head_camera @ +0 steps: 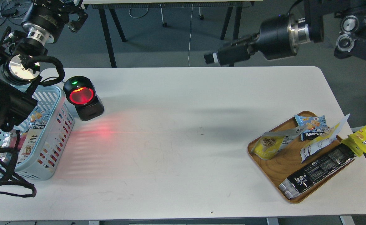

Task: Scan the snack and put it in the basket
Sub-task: 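Move the right gripper over the yellow snack bag on the wooden tray, then grasp the yellow snack bag with the right gripper and lift it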

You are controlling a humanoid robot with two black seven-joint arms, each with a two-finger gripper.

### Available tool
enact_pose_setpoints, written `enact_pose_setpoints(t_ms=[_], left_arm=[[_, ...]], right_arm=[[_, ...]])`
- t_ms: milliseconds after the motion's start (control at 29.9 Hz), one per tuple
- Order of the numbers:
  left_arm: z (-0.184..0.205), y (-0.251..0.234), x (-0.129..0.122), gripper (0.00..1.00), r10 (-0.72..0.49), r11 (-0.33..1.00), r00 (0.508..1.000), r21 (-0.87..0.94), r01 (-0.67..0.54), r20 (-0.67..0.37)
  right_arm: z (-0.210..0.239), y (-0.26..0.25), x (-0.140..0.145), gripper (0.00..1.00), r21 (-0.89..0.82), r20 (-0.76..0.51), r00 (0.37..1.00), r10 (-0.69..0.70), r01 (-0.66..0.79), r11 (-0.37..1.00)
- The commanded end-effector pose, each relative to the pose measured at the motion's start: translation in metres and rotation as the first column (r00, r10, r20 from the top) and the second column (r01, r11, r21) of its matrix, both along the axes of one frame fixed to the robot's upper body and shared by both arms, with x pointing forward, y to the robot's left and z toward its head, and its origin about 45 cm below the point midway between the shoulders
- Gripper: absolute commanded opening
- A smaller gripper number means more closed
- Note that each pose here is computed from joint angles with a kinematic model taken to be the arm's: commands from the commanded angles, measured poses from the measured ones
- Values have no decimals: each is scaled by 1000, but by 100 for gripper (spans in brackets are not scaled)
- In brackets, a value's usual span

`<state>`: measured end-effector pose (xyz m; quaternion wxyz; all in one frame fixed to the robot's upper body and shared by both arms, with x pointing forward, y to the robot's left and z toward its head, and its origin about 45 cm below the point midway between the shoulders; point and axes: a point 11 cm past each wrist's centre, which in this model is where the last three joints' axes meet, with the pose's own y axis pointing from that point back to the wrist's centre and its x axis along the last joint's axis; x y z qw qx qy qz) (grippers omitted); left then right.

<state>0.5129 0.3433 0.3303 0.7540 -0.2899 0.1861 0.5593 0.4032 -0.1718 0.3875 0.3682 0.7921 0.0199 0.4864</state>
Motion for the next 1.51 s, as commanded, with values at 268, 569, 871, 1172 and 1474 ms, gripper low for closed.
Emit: enact_pose_setpoints(t_ms=[268,569,871,1172,1474], left_arm=[[-1,2,-1,100,7,1000,1000,-1,-7,0],[-2,-1,0,100,2,1000,1000,-6,-2,0],[0,5,0,100,18,1000,1000,-5,-18,6],[4,20,-3,100,44,999,999,11,-44,11],[12,30,-4,100,59,998,998,22,-60,24]], right_arm=[[-77,-81,-69,85,-485,-14,972,234,-211,848],[-117,-113,-70,73,-562,-57,970,238,-229,795],[-127,-119,-54,34,-598,-48,973,225,-208,774],[-126,-123,-53,0,-609,-42,973,227,-205,766],[-84,-112,-36,0,-608,62,969,241,-155,778]])
